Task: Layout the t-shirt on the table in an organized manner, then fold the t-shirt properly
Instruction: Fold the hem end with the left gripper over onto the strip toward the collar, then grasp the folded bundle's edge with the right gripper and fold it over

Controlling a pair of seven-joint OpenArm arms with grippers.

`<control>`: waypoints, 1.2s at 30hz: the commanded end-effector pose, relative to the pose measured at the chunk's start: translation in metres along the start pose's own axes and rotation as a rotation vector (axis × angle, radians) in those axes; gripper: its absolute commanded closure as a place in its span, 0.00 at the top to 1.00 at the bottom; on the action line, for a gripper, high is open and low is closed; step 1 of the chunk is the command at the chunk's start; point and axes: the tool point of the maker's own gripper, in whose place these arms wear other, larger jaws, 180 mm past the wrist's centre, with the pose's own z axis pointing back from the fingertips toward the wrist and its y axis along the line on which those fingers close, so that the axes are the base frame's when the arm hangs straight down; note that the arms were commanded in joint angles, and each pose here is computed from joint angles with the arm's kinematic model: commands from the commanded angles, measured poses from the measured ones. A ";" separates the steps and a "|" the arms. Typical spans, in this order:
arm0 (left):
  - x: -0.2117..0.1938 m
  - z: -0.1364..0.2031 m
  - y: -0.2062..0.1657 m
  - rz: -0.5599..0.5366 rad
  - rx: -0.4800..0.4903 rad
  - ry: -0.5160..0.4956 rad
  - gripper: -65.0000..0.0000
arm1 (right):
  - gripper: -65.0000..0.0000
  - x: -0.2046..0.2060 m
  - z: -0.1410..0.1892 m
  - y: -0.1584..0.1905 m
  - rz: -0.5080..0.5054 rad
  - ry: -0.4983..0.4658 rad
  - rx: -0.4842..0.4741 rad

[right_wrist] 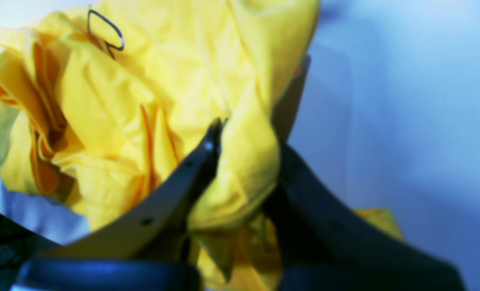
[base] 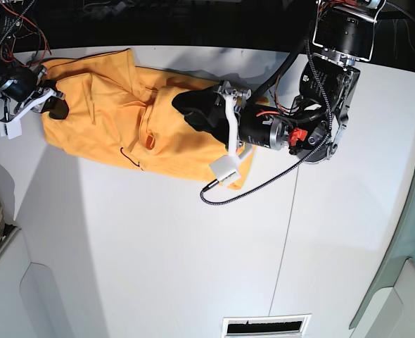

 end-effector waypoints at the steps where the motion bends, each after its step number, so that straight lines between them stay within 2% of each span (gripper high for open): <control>1: 0.013 0.004 -0.006 -0.034 -0.024 -0.034 0.58 | 0.00 0.021 0.008 -0.005 0.021 -0.053 -0.006; 4: 0.013 0.003 -0.008 -0.036 -0.032 -0.034 0.58 | 0.00 0.029 0.015 -0.012 0.034 -0.061 -0.013; 7: 0.023 0.012 -0.001 -0.024 -0.009 -0.089 0.58 | 0.00 0.042 0.025 -0.016 0.042 -0.083 -0.008; 11: 0.029 0.041 0.028 0.016 0.096 -0.178 0.58 | 0.00 0.063 0.043 -0.006 0.062 -0.115 0.028; 14: 0.027 0.064 0.053 0.038 0.206 -0.225 0.58 | 0.00 0.088 0.058 0.012 0.117 -0.185 0.056; 17: 0.010 0.067 0.066 0.065 0.266 -0.211 0.58 | 0.00 0.106 0.067 0.036 0.185 -0.239 0.088; 21: -0.026 0.047 0.072 0.174 0.240 -0.188 0.58 | 0.00 0.127 0.067 0.079 0.245 -0.317 0.168; 24: -0.057 0.031 0.074 0.275 0.217 -0.194 0.58 | 0.00 0.129 0.054 0.117 0.257 -0.341 0.253; 29: -0.087 0.019 0.077 0.372 0.205 -0.178 0.58 | 0.00 0.100 0.011 0.193 0.286 -0.276 0.392; 34: -0.085 0.018 0.076 0.379 0.195 -0.191 0.58 | 0.00 0.037 -0.023 0.255 0.399 -0.122 0.451; 35: -0.084 0.018 0.076 0.378 0.195 -0.191 0.58 | 0.10 0.027 -0.026 0.266 0.422 -0.102 0.465; 36: -0.084 0.018 0.076 0.378 0.195 -0.191 0.58 | 0.25 0.019 -0.028 0.276 0.442 -0.083 0.482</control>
